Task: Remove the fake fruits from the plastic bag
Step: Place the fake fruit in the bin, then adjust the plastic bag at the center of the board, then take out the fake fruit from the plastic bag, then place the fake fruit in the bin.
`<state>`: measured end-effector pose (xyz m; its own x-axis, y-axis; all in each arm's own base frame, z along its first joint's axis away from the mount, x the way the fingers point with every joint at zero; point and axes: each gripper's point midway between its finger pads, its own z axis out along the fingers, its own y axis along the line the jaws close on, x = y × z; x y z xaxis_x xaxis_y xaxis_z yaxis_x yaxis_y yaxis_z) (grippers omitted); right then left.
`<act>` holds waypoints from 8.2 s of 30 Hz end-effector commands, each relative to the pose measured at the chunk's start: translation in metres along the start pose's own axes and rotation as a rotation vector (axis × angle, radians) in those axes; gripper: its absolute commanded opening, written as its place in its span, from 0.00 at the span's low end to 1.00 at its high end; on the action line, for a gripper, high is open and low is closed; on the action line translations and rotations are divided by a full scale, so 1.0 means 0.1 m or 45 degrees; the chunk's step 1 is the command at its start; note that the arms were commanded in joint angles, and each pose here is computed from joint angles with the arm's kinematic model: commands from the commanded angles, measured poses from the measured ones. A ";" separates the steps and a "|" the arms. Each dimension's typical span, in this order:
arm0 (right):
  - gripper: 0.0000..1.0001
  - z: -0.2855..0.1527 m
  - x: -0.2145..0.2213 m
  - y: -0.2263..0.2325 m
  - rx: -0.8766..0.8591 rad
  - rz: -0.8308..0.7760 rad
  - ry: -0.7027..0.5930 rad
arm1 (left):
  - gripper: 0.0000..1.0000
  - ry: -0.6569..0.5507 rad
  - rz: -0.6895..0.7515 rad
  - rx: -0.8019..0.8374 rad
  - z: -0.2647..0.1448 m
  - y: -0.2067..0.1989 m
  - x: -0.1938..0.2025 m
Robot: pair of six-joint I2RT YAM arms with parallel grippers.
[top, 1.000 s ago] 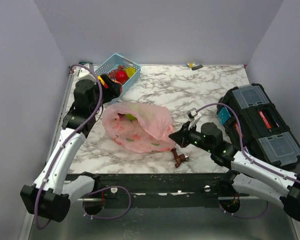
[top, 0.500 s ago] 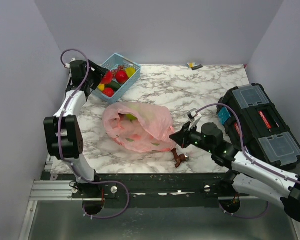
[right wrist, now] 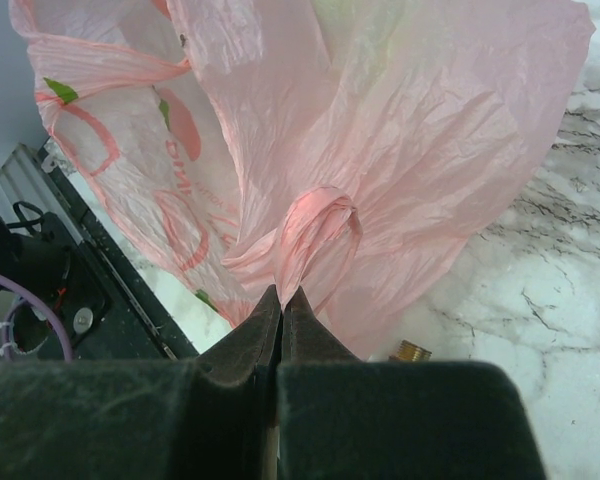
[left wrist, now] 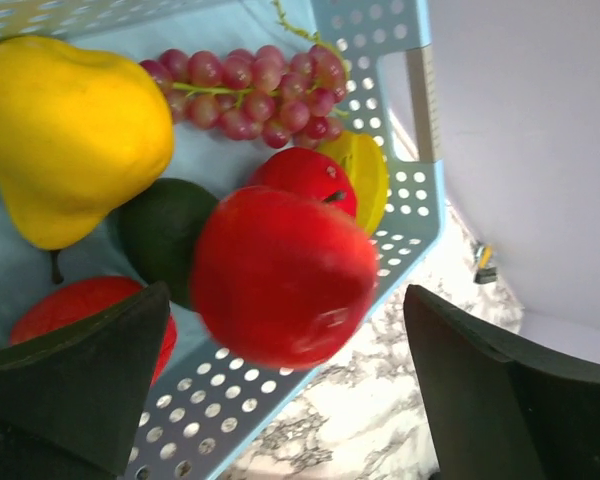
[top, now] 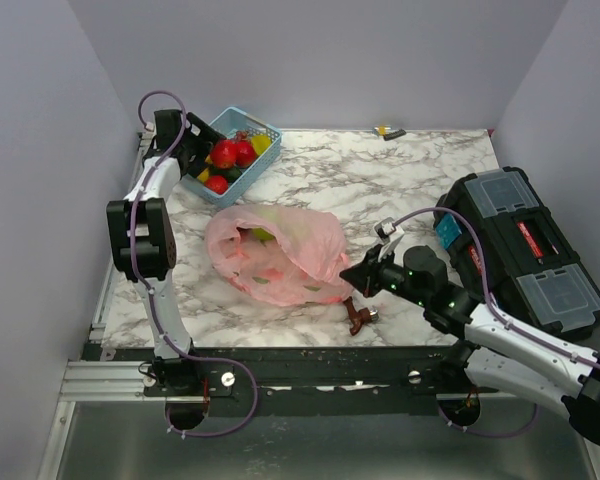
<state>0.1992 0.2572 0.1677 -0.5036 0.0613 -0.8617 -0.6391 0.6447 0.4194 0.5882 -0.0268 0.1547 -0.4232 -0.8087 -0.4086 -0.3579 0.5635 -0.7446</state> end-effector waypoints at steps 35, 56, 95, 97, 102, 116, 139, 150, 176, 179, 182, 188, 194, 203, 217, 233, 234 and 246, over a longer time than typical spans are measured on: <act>0.01 0.11 -0.31 0.36 -0.151 0.169 -0.029 | 0.88 0.414 0.925 1.153 -4.09 -0.47 2.64; 0.73 -0.12 -0.89 -0.43 0.577 -0.260 0.088 | 0.67 0.293 0.873 0.523 -2.73 0.06 3.01; 0.01 1.22 -0.36 0.54 0.259 -0.718 -0.004 | 0.63 0.194 0.782 0.545 -2.90 0.51 2.94; 0.01 1.17 -0.35 0.78 0.105 -0.680 0.044 | 0.63 0.190 0.769 0.540 -2.89 0.52 2.95; 0.01 0.97 -0.41 0.96 -0.010 -0.553 0.014 | 0.63 0.201 0.768 0.473 -2.76 0.52 2.96; 0.01 0.81 -0.16 0.70 0.074 -0.482 0.045 | 0.91 0.326 0.721 0.257 -2.08 0.53 3.27; 0.01 0.73 0.28 -0.13 0.480 -0.466 0.122 | 0.47 0.468 0.842 0.383 -2.19 0.49 3.46; 0.01 0.98 -0.01 -0.58 0.565 -0.483 0.111 | 0.46 0.580 0.871 0.692 -3.06 0.37 3.42; 0.01 0.84 0.38 -0.22 0.275 -0.309 0.243 | 0.36 -0.058 0.736 0.810 -2.93 -0.43 2.62; 0.01 0.89 0.30 -0.47 0.466 -0.273 0.193 | 0.36 0.056 0.747 0.921 -3.20 -0.45 2.74; 0.01 0.97 0.17 -0.62 0.524 -0.179 0.167 | 0.35 0.201 0.794 0.903 -3.35 -0.25 2.88; 0.01 0.98 -0.13 -0.87 0.612 -0.152 0.089 | 0.32 0.492 0.865 0.821 -3.50 0.26 3.19; 0.01 0.86 -0.42 -0.99 0.670 -0.168 0.019 | 0.32 0.490 0.867 0.810 -3.52 0.24 3.16; 0.01 0.72 -0.56 -0.76 0.505 -0.282 -0.031 | 0.23 0.264 0.792 1.075 -3.72 -0.51 2.83; 0.01 0.65 -0.39 -1.26 0.831 -0.227 -0.051 | 0.00 -0.164 0.854 0.823 -3.73 -1.41 1.70; 0.01 0.81 -0.78 -1.08 0.719 -0.302 -0.112 | 0.00 -0.361 0.563 0.276 -2.25 -1.18 0.41; 0.01 0.81 -0.80 -1.08 0.712 -0.308 -0.115 | 0.00 -0.335 0.493 0.237 -2.09 -1.11 0.30; 0.01 0.78 -0.82 -0.92 0.599 -0.326 -0.103 | 0.07 -0.327 0.196 0.028 -0.80 -0.38 -0.48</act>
<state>0.3456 0.2479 0.1630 -0.3292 -0.1004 -0.9389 -0.3566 0.9339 0.0252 0.5311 -0.0138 0.2436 -0.3201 -0.6799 -0.6598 -0.2731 0.7330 -0.6229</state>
